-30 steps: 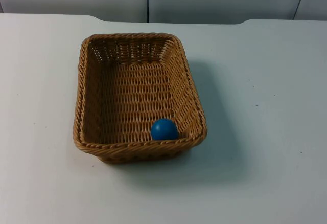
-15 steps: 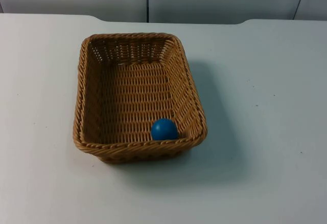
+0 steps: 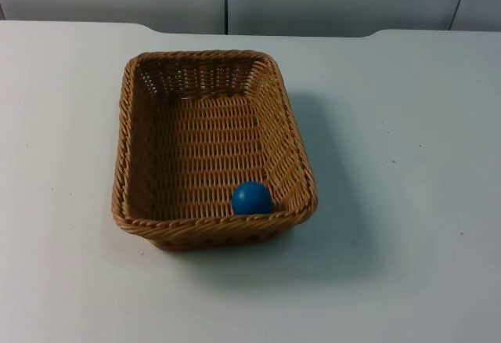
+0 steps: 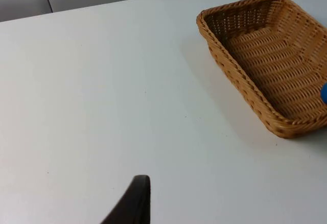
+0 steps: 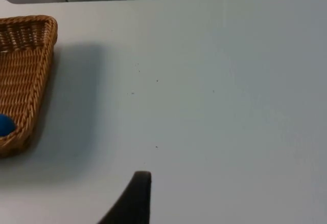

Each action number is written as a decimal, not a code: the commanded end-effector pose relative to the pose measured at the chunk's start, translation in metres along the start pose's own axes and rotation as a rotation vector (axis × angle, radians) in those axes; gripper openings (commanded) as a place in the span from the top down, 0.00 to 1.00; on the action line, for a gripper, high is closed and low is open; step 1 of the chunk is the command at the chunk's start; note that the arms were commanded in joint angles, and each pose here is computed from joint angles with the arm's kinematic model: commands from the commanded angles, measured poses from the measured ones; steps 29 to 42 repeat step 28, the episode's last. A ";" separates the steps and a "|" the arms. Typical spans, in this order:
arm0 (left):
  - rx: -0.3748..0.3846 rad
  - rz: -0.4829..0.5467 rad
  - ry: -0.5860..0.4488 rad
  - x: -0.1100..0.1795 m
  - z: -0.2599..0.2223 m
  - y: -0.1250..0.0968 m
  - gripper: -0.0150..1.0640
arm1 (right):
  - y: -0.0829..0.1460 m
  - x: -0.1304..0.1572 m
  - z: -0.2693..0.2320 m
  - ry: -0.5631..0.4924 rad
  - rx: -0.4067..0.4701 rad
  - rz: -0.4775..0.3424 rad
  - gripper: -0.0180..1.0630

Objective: Pick up the basket with the left hand and place the ball into the basket with the right hand.

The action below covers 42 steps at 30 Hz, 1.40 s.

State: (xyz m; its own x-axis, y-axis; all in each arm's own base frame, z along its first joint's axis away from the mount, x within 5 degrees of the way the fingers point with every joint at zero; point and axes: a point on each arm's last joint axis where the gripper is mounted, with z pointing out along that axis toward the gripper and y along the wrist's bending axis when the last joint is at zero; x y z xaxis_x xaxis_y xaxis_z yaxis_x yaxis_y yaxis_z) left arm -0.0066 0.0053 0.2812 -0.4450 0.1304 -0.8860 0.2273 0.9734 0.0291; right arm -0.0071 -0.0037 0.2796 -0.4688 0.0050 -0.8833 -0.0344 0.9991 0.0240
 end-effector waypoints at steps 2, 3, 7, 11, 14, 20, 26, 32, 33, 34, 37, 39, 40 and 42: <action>0.005 0.002 -0.005 0.001 0.001 0.000 0.01 | -0.001 0.001 0.001 -0.006 0.005 -0.035 0.02; 0.005 0.002 -0.005 0.001 0.001 0.000 0.01 | -0.001 0.001 0.001 -0.006 0.005 -0.030 0.02; 0.005 0.002 -0.005 0.001 0.001 0.000 0.01 | -0.001 0.001 0.001 -0.006 0.005 0.009 0.02; 0.005 0.002 -0.005 0.001 0.001 0.000 0.01 | -0.001 0.000 0.001 -0.008 0.005 0.009 0.02; 0.005 0.002 -0.005 0.001 0.001 0.000 0.01 | -0.001 0.000 0.001 -0.008 0.005 0.009 0.02; -0.094 -0.049 -0.002 0.001 0.001 -0.001 0.01 | 0.000 -0.001 -0.001 -0.020 0.063 0.045 0.02; -0.187 -0.097 0.001 0.001 0.001 -0.002 0.01 | 0.000 -0.001 -0.001 -0.021 0.104 0.061 0.02; -0.210 -0.109 0.002 0.001 0.001 -0.002 0.01 | 0.000 -0.001 -0.001 -0.021 0.104 0.061 0.02; -0.210 -0.109 0.002 0.001 0.001 -0.002 0.01 | 0.000 -0.001 -0.001 -0.021 0.104 0.061 0.02; -0.210 -0.109 0.002 0.001 0.001 -0.002 0.01 | 0.000 -0.001 -0.001 -0.021 0.104 0.061 0.02; -0.210 -0.109 0.002 0.001 0.001 -0.002 0.01 | 0.000 -0.001 -0.001 -0.021 0.104 0.061 0.02; -0.210 -0.109 0.002 0.001 0.001 -0.002 0.01 | 0.000 -0.001 -0.001 -0.021 0.104 0.061 0.02; -0.210 -0.109 0.002 0.001 0.001 -0.002 0.01 | 0.000 -0.001 -0.001 -0.021 0.104 0.061 0.02; -0.210 -0.109 0.002 0.001 0.001 -0.002 0.01 | 0.000 -0.001 -0.001 -0.021 0.104 0.061 0.02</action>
